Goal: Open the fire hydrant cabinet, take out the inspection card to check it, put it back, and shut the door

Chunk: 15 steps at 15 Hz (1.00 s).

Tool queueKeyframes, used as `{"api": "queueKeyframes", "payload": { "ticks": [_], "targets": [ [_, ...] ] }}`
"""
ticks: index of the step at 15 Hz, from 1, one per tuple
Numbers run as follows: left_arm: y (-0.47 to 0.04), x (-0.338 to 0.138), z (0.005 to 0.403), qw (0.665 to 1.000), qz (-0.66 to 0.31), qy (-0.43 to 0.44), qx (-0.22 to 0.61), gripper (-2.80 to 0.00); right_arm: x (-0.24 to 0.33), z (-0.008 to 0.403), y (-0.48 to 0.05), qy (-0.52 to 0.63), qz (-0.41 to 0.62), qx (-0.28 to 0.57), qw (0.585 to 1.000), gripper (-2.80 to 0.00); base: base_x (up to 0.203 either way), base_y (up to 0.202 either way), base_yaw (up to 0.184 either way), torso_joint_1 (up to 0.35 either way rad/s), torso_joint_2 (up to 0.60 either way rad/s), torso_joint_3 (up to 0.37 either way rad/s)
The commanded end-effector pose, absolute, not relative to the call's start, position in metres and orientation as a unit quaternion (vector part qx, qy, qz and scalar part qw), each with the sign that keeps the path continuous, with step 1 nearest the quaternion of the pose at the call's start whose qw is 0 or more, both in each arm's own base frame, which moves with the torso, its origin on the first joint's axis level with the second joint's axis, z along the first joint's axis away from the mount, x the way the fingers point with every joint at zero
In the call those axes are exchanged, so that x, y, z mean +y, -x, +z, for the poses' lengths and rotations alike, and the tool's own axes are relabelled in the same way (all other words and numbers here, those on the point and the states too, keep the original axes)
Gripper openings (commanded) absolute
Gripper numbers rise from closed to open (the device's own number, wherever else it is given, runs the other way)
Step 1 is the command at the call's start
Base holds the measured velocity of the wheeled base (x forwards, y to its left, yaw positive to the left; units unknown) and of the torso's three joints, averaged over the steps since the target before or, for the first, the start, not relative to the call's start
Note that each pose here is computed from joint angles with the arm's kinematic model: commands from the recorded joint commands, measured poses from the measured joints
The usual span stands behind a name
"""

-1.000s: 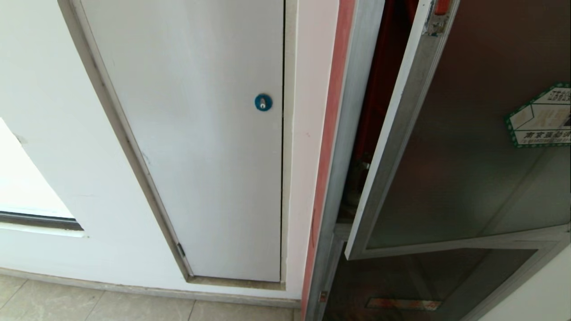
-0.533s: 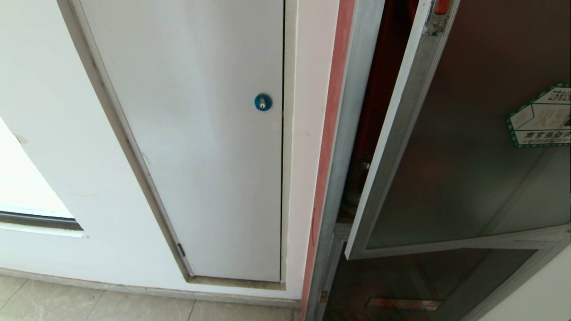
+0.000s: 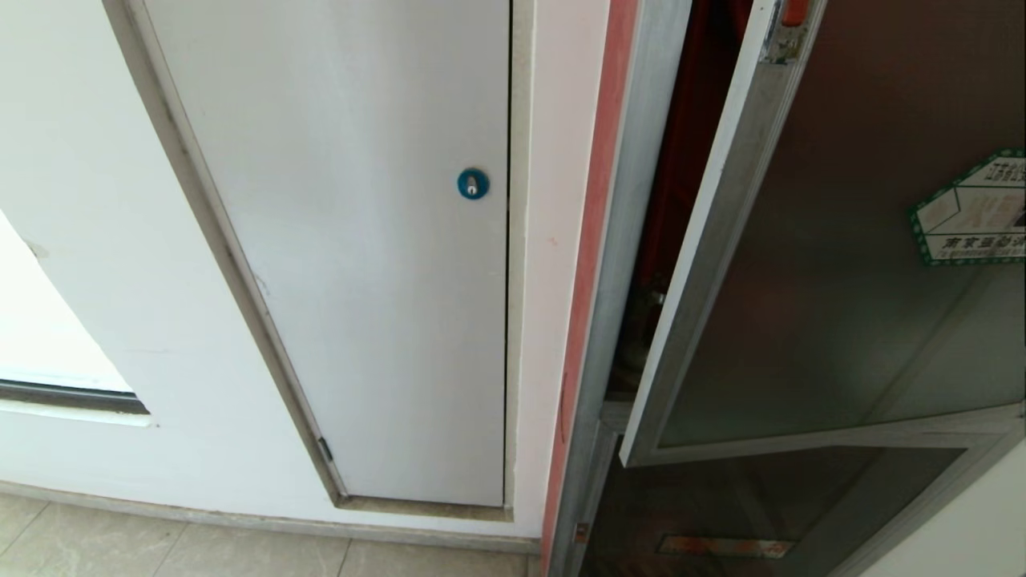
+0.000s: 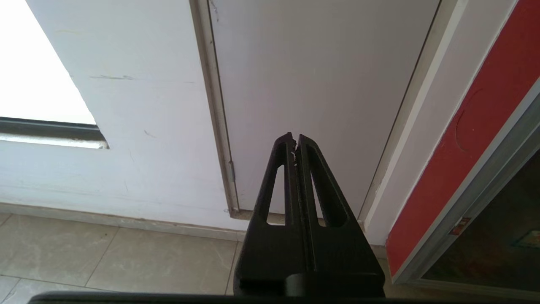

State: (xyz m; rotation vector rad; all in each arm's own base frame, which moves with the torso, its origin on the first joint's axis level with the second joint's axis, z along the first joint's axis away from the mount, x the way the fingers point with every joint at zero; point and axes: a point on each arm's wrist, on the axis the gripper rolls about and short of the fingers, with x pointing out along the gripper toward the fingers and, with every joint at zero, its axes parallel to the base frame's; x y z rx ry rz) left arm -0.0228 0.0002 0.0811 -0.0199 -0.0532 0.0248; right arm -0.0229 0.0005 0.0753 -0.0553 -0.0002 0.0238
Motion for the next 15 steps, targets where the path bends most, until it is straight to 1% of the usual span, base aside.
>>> {"api": "queueKeyframes", "payload": {
  "ticks": [1, 7, 15],
  "targets": [
    [0.0214, 0.0003, 0.0761, 1.0, 0.013, 0.01, -0.018, -2.8, 0.0006, 0.0753, 0.0228, 0.028, 0.012, 0.0, 1.0, -2.8, 0.0, 0.0, 0.0, 0.0, 0.0, 0.0],
    [0.0214, 0.0002, 0.0763, 1.0, 0.013, 0.01, -0.018, -2.8, 0.0005, 0.0753, 0.0228, 0.027, 0.012, 0.0, 1.0, -2.8, 0.0, 0.0, 0.0, 0.0, 0.0, 0.0],
    [0.0214, 0.0003, 0.0761, 1.0, 0.013, 0.01, -0.018, -2.8, 0.0001, 0.0757, 0.023, -0.002, 0.002, 0.002, 1.0, -2.8, 0.0, 0.0, 0.0, 0.0, 0.0, 0.0]
  ]
}}
